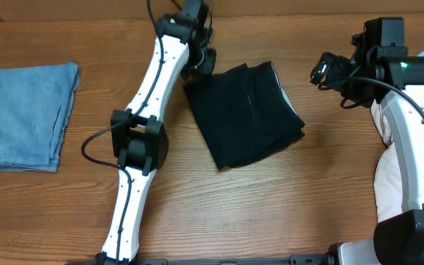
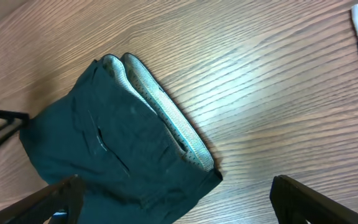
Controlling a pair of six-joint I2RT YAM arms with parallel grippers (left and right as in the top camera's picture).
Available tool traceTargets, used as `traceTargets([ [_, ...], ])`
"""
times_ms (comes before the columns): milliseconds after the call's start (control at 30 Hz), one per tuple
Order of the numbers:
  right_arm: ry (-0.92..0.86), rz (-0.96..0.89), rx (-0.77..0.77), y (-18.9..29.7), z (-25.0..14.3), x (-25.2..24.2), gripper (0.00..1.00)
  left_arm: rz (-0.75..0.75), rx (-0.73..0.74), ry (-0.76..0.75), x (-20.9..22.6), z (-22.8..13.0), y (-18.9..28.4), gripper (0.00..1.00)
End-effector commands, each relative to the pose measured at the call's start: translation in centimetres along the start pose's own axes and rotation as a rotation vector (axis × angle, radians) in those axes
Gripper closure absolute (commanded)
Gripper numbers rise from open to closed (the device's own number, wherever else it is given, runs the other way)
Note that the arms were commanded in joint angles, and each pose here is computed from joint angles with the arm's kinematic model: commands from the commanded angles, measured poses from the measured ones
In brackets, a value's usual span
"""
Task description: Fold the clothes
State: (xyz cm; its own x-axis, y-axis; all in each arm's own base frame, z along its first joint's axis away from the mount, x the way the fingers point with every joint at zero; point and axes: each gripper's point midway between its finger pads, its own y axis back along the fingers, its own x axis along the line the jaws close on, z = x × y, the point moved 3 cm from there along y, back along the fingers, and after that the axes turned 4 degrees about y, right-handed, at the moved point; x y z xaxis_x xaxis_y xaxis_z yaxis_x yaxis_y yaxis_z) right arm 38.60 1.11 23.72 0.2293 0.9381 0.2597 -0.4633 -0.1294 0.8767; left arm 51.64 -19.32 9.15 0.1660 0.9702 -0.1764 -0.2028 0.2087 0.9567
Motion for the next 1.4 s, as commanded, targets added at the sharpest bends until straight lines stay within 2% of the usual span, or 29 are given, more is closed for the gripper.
traceTargets([
  [0, 0.003, -0.013, -0.008, 0.1, 0.1, -0.1, 0.00, 0.047, 0.139, -0.013, 1.4, -3.2, -3.1, 0.59],
  [100, 0.003, -0.013, -0.008, 0.1, 0.1, -0.1, 0.00, 0.081, 0.212, 0.010, 1.9, -4.8, -3.0, 0.63],
  [200, 0.003, -0.013, -0.008, 0.1, 0.1, -0.1, 0.00, 0.116, 0.394, 0.124, 2.0, -8.7, -1.8, 0.69],
  [267, 0.003, -0.013, -0.008, 0.1, 0.1, -0.1, 0.00, 0.080, 0.512, 0.162, 1.1, -10.9, -0.8, 0.66],
  [300, 0.003, -0.013, -0.008, 0.1, 0.1, -0.1, 0.00, 0.008, 0.556, 0.179, -0.2, -11.6, -0.6, 0.68],
  [367, 0.003, -0.013, -0.008, 0.1, 0.1, -0.1, 0.00, -0.188, 0.605, 0.219, -3.6, -12.1, -0.2, 0.67],
  [400, 0.003, -0.013, -0.008, 0.1, 0.1, -0.1, 0.00, -0.258, 0.621, 0.229, -5.0, -12.2, 0.1, 0.74],
  [433, 0.003, -0.013, -0.008, 0.1, 0.1, -0.1, 0.00, -0.284, 0.624, 0.227, -5.8, -12.3, 0.4, 0.85],
  [567, 0.003, -0.013, -0.008, 0.1, 0.1, -0.1, 0.00, -0.269, 0.574, 0.154, -7.8, -12.4, 2.8, 0.88],
  [600, 0.003, -0.013, -0.008, 0.1, 0.1, -0.1, 0.00, -0.241, 0.548, 0.126, -8.4, -12.5, 3.8, 0.84],
  [633, 0.003, -0.013, -0.008, 0.1, 0.1, -0.1, 0.00, -0.177, 0.511, 0.098, -8.6, -12.7, 4.9, 0.71],
  [667, 0.003, -0.013, -0.008, 0.1, 0.1, -0.1, 0.00, -0.143, 0.491, 0.078, -8.7, -12.8, 5.5, 0.51],
  [733, 0.003, -0.013, -0.008, 0.1, 0.1, -0.1, 0.00, -0.117, 0.476, 0.035, -9.6, -13.8, 7.1, 0.00],
  [833, 0.003, -0.013, -0.008, 0.1, 0.1, -0.1, 0.00, -0.080, 0.500, 0.013, -9.9, -15.8, 8.3, 0.00],
  [867, 0.003, -0.013, -0.008, 0.1, 0.1, -0.1, 0.00, -0.008, 0.483, 0.023, -9.0, -16.1, 8.7, 0.00],
  [900, 0.003, -0.013, -0.008, 0.1, 0.1, -0.1, 0.00, 0.103, 0.427, 0.025, -7.5, -15.6, 9.0, 0.00],
  [933, 0.003, -0.013, -0.008, 0.1, 0.1, -0.1, 0.00, 0.248, 0.302, 0.014, -5.7, -13.6, 8.7, 0.00],
  [1000, 0.003, -0.013, -0.008, 0.1, 0.1, -0.1, 0.00, 0.295, 0.163, -0.037, -5.2, -10.8, 7.4, 0.00],
  [1100, 0.003, -0.013, -0.008, 0.1, 0.1, -0.1, 0.00, 0.186, 0.068, -0.137, -6.6, -8.3, 5.0, 0.00],
  [1167, 0.003, -0.013, -0.008, 0.1, 0.1, -0.1, 0.00, 0.160, 0.017, -0.213, -7.2, -6.8, 3.3, 0.00],
  [1233, 0.003, -0.013, -0.008, 0.1, 0.1, -0.1, 0.00, 0.153, -0.006, -0.225, -7.3, -6.1, 2.2, 0.00],
  [1367, 0.003, -0.013, -0.008, 0.1, 0.1, -0.1, 0.00, 0.035, 0.088, -0.270, -8.4, -7.4, -1.3, 0.00],
])
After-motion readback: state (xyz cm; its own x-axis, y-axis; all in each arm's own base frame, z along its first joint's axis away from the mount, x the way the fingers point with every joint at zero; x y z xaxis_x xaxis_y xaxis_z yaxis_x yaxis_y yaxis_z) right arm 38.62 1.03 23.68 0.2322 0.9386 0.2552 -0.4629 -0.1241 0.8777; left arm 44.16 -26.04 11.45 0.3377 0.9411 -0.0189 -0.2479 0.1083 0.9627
